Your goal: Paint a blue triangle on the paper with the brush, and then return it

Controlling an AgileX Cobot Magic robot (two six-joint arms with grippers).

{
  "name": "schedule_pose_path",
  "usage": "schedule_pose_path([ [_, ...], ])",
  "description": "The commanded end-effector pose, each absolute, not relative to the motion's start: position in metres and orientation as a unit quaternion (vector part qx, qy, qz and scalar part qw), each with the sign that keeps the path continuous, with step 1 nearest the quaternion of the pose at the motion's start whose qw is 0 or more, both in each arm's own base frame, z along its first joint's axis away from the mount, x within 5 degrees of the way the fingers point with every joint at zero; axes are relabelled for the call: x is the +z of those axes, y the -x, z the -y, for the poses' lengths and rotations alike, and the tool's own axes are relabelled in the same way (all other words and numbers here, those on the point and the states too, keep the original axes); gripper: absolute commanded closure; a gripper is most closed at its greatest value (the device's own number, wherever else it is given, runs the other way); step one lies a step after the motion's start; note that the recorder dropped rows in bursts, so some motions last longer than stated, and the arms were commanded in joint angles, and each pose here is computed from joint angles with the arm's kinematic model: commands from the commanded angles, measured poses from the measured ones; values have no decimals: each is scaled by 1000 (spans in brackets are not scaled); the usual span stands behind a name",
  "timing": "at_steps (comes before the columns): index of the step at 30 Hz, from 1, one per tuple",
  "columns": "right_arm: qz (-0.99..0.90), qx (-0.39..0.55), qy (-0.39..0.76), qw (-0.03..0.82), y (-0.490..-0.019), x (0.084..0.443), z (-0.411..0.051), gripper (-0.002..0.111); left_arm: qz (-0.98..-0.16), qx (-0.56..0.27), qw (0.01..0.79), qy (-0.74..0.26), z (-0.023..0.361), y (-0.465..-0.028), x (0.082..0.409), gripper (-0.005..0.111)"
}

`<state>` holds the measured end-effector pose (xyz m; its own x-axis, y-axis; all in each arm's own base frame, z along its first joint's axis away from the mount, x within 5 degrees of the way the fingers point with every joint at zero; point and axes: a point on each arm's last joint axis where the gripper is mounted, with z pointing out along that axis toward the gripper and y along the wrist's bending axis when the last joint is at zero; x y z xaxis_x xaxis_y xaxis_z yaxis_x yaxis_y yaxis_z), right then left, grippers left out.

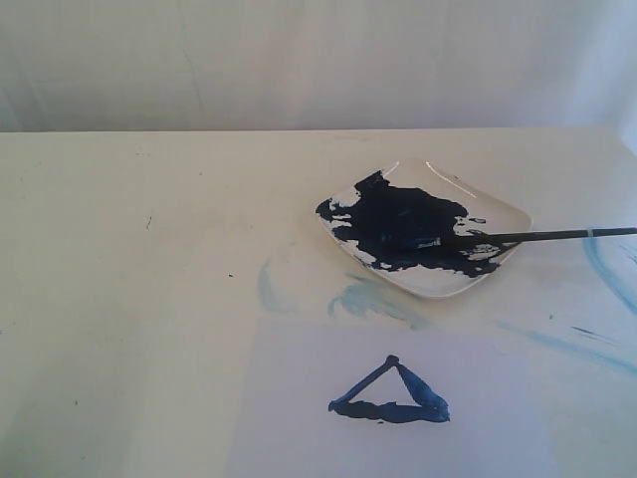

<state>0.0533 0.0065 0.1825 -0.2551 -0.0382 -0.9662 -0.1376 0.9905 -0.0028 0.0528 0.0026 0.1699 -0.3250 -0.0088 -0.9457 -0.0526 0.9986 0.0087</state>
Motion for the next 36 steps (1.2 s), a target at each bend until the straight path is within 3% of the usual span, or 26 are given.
schedule_pose_path([
  [1,-788,38,67,610,-53,182,-7,108,-812,19,584,19,-2,-53,170,107],
  [13,-781,78,128,607,-52,182,-14,108,-812,19,584,19,-2,-53,170,107],
  [36,-787,31,64,613,-53,183,-6,108,-812,19,584,19,-2,-53,170,107],
])
